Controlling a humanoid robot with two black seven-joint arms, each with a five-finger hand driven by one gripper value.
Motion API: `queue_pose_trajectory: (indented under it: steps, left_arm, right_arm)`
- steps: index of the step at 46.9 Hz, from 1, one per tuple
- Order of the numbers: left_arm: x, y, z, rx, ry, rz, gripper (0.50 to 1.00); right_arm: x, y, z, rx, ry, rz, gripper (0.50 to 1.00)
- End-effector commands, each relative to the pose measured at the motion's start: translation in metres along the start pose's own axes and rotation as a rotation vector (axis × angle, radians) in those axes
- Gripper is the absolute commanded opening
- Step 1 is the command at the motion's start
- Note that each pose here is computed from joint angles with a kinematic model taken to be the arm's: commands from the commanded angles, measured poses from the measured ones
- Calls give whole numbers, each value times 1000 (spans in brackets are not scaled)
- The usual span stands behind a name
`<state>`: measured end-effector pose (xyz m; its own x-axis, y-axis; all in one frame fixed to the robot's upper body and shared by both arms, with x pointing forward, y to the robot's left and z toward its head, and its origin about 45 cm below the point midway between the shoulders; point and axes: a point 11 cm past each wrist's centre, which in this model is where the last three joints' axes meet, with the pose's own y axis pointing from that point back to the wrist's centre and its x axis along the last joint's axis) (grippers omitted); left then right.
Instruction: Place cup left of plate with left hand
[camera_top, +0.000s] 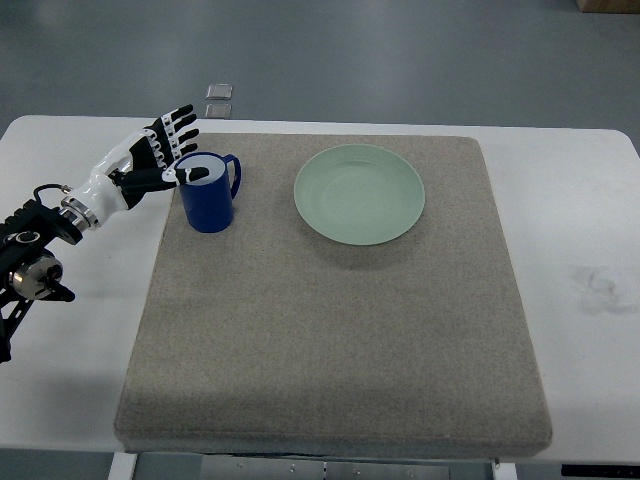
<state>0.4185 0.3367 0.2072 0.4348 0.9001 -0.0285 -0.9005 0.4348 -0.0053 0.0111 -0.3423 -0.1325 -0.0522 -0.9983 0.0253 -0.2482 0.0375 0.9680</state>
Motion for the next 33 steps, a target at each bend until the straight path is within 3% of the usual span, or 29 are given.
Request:
queue_pose_trajectory:
  steps: [1,12,33]
  left_arm:
    - [5,3,10,-20,49,-34,999]
    - [30,14,39,-70,137,-52,999]
    - [56,14,31,63,365,51,999]
  right_arm:
    - [0,0,0,0,0,0,932]
    - [0,0,0,0,0,0,932]
    - [0,0,0,0,0,0,932]
